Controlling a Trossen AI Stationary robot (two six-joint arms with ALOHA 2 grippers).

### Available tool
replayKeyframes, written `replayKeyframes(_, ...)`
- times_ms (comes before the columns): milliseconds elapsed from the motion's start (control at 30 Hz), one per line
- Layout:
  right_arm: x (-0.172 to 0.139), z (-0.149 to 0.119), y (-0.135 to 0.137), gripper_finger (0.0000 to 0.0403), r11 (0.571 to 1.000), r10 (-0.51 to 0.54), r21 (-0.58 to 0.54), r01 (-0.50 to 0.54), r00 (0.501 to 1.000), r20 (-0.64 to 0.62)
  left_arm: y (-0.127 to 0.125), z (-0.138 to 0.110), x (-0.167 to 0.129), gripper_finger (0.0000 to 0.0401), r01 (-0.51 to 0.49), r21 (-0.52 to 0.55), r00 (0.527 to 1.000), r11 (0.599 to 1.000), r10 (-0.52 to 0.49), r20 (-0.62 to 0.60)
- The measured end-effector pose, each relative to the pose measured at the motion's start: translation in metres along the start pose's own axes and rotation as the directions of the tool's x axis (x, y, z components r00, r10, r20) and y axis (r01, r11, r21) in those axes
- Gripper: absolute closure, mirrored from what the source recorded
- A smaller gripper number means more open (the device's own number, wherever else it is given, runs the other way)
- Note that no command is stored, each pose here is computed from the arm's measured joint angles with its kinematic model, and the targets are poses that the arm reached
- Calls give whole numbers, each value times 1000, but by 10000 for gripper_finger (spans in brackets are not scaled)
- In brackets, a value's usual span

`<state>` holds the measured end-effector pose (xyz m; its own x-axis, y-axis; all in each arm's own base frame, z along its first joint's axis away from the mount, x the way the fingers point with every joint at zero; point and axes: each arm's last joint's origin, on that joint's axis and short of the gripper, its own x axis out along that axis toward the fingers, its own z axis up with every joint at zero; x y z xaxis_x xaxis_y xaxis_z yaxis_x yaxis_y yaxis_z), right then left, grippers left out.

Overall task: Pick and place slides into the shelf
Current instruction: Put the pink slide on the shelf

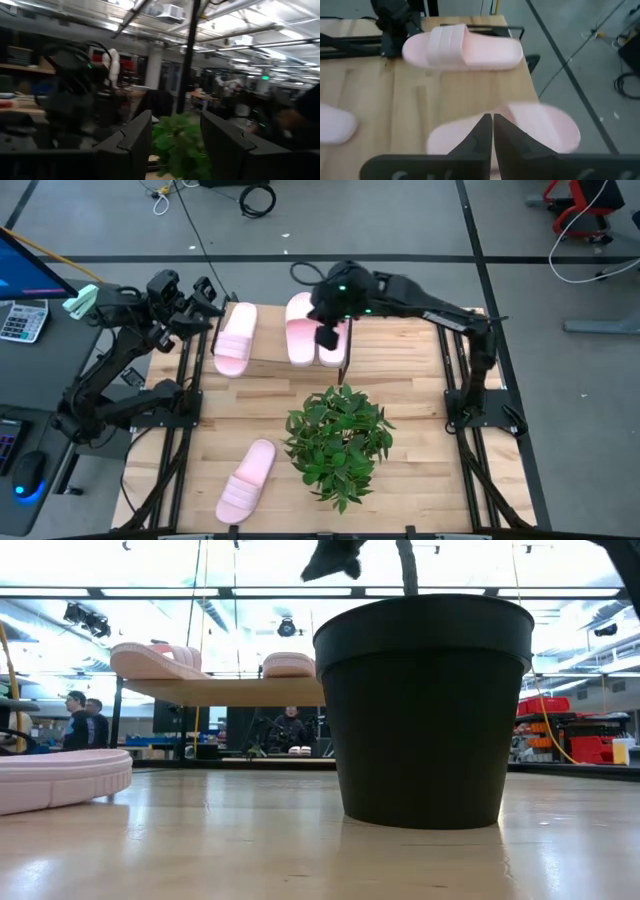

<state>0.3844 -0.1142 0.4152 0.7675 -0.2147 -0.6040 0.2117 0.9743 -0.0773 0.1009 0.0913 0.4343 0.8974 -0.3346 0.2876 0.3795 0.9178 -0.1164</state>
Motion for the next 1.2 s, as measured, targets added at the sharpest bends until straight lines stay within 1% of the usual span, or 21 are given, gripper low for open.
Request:
replayKeyframes(167, -44, -5, 10, 380, 999, -12, 40, 15, 998, -61, -5, -5, 11, 228, 85, -36, 996, 996, -86, -13)
replayKeyframes(300, -73, -16, 18, 380, 996, -51, 62, 61, 987, -154, -7, -10, 19, 229, 134, -83, 990, 987, -137, -31)
replayKeyframes(433, -96, -25, 25, 380, 990, -100, 79, 121, 969, -224, -11, -18, 29, 233, 198, -142, 977, 970, -208, -57)
replayKeyframes(500, -105, -28, 28, 380, 985, -129, 82, 153, 961, -243, -14, -23, 35, 234, 230, -196, 966, 953, -249, -73)
replayKeyframes(600, -116, -32, 32, 379, 978, -164, 85, 193, 950, -265, -20, -32, 43, 234, 277, -297, 940, 914, -321, -113)
replayKeyframes(733, -127, -36, 36, 380, 973, -187, 83, 217, 942, -277, -29, -46, 48, 235, 276, -445, 906, 852, -385, -174)
replayKeyframes(800, -132, -36, 38, 381, 971, -196, 77, 225, 941, -275, -35, -56, 49, 235, 228, -514, 903, 827, -378, -207)
replayKeyframes(900, -136, -37, 41, 382, 971, -204, 67, 230, 941, -269, -44, -74, 48, 235, 97, -587, 903, 803, -319, -288)
replayKeyframes(967, -136, -37, 42, 382, 972, -202, 64, 227, 942, -269, -51, -86, 47, 235, 2, -614, 885, 789, -287, -366)
replayKeyframes(1033, -137, -38, 42, 382, 972, -202, 62, 226, 940, -274, -58, -99, 45, 235, -112, -629, 851, 769, -253, -461)
replayKeyframes(1133, -139, -40, 45, 382, 975, -194, 51, 217, 938, -288, -68, -115, 43, 235, -255, -612, 785, 749, -210, -583)
replayKeyframes(1167, -140, -41, 47, 382, 976, -188, 45, 211, 936, -297, -72, -119, 45, 236, -281, -601, 764, 748, -204, -612)
replayKeyframes(1200, -142, -43, 48, 382, 979, -180, 36, 201, 933, -312, -75, -123, 47, 237, -287, -595, 746, 751, -214, -630)
